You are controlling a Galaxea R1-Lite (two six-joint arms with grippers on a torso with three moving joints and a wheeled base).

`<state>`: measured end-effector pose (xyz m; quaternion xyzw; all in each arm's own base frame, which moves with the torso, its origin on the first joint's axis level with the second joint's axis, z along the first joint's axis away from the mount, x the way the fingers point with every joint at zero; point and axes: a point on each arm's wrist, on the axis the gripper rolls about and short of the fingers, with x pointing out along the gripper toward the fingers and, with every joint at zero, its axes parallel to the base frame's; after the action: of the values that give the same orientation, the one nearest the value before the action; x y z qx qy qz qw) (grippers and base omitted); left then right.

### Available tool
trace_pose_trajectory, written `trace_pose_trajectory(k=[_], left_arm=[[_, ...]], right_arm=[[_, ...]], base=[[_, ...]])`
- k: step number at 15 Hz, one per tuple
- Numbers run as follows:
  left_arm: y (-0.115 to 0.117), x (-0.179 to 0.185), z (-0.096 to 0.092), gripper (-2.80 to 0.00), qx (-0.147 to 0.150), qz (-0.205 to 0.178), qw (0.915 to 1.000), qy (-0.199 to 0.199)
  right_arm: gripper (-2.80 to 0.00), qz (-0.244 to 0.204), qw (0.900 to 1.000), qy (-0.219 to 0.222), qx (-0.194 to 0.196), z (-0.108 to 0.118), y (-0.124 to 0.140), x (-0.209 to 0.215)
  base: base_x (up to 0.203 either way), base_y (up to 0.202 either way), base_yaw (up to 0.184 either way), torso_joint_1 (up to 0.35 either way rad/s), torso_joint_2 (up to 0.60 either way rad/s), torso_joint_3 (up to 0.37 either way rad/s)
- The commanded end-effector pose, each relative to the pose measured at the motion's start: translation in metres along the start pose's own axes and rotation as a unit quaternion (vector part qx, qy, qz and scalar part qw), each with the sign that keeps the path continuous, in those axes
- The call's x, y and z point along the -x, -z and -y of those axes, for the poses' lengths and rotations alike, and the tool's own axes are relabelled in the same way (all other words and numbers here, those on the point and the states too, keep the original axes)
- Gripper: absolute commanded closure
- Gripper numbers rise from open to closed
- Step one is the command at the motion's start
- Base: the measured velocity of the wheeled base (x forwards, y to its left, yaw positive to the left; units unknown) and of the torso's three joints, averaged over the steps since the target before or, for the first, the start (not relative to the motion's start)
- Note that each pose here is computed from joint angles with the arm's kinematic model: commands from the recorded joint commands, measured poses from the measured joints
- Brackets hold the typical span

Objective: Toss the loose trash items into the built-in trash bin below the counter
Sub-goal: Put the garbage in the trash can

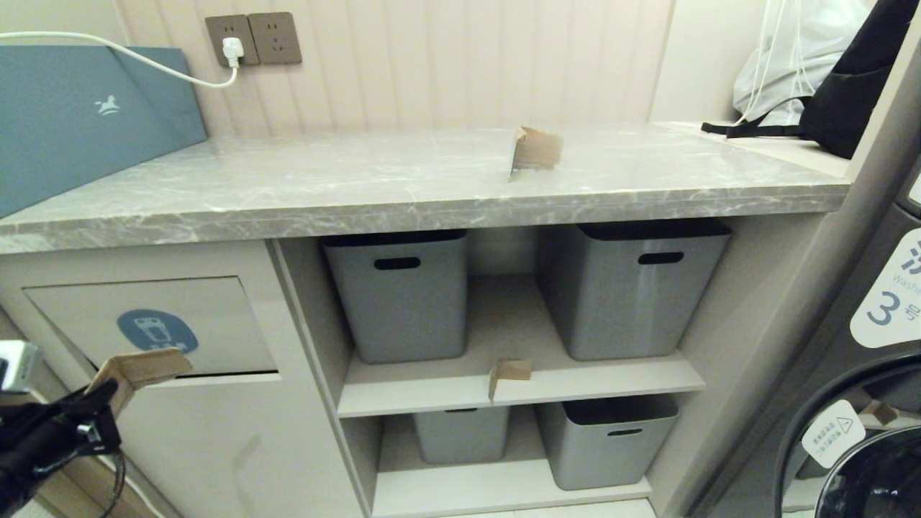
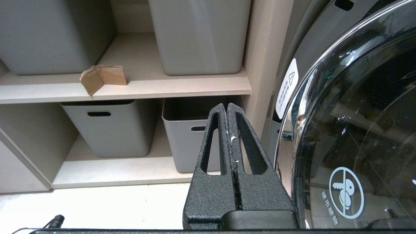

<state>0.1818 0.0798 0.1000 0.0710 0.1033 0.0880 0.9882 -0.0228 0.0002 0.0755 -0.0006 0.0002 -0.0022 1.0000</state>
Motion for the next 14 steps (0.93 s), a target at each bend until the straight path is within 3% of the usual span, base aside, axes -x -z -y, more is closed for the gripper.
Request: trace_pose_trajectory(k=[1,7,14], left_arm=[[0.012,-0.015,-0.003,0.0,0.004,-0.025,0.9997,0.005],[0.022,-0.072,-0.02,0.0,0.001,-0.017,0.9998,0.006],[0.032,-0.117,-0.022,0.0,-0.002,-0.007,0.9997,0.023]], right_arm=[[0.0,0.0,1.0,0.0,0.0,0.0,0.0,0.0],[0.0,0.0,1.0,0.0,0.0,0.0,0.0,0.0],[0.0,0.0,1.0,-0.001,0.0,0.0,0.0,0.0]], base=[[0.0,0.0,0.0,0.0,0.0,0.0],[0.0,0.0,0.0,0.0,0.0,0.0],[0.0,0.0,0.0,0.0,0.0,0.0]])
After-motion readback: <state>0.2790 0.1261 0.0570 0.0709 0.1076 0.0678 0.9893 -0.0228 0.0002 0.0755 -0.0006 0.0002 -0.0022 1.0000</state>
